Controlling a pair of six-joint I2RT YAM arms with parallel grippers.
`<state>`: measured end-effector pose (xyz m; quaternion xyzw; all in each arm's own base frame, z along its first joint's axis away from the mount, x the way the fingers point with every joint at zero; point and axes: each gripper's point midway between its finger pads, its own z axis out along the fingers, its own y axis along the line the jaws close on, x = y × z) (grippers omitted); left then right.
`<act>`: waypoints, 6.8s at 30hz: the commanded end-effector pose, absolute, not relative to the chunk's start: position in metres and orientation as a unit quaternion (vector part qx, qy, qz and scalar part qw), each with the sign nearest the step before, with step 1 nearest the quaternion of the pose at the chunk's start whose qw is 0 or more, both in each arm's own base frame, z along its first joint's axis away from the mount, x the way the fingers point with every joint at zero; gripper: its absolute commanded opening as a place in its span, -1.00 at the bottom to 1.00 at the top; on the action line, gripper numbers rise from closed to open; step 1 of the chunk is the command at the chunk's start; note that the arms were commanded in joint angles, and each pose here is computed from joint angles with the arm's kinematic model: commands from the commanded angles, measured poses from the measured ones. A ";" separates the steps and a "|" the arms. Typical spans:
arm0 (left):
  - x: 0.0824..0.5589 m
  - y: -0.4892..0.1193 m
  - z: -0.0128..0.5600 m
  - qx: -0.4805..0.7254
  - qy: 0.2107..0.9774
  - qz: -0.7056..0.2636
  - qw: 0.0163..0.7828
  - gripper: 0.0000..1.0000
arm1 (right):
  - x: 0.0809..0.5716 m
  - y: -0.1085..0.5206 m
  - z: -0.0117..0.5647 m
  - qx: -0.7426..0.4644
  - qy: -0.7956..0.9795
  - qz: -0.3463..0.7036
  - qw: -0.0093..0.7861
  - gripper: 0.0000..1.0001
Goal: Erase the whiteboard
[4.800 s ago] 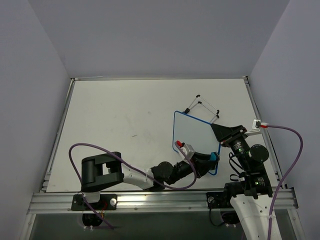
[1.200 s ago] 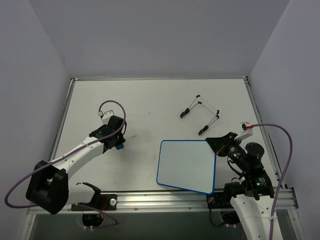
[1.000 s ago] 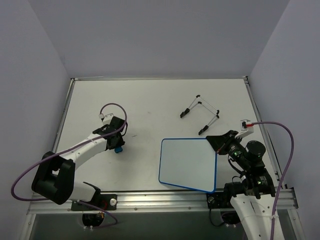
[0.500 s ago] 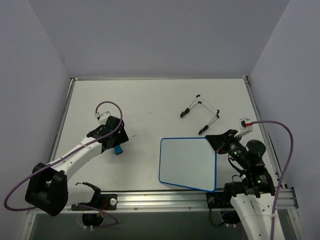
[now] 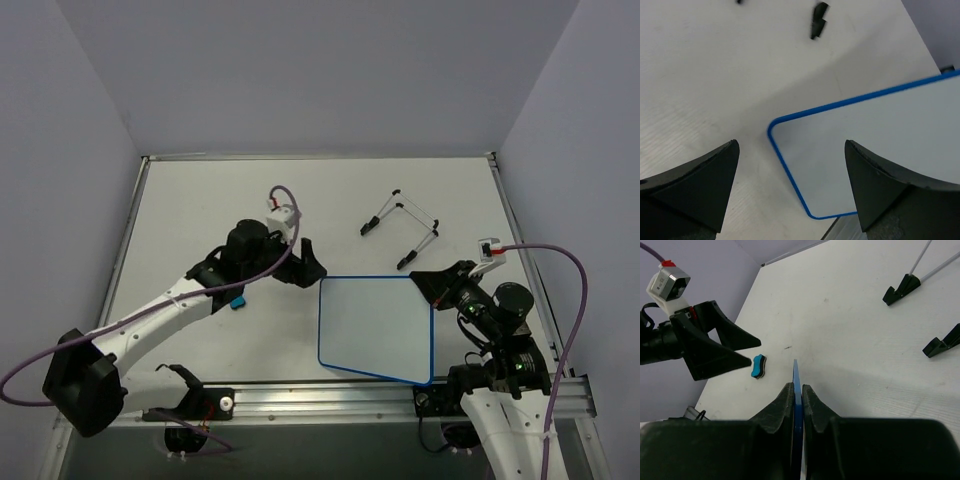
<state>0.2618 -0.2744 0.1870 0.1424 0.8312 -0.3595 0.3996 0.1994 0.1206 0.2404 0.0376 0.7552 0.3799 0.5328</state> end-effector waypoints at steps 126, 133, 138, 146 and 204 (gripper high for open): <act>0.133 -0.330 0.286 0.799 0.435 -0.333 0.247 -0.95 | 0.133 0.208 0.333 -0.507 0.670 0.338 0.424 0.56; 0.122 -0.325 0.287 0.796 0.433 -0.350 0.236 -0.95 | 0.124 0.232 0.294 -0.547 0.701 0.313 0.333 0.33; 0.120 -0.323 0.286 0.796 0.437 -0.354 0.223 -0.95 | 0.119 0.235 0.280 -0.554 0.710 0.302 0.313 0.23; 0.122 -0.321 0.279 0.797 0.450 -0.344 0.208 -0.95 | 0.117 0.230 0.270 -0.551 0.732 0.270 0.295 0.01; 0.153 -0.322 0.350 0.729 0.488 -0.370 0.306 -0.81 | 0.113 0.211 0.393 -0.301 0.616 0.437 0.583 -1.00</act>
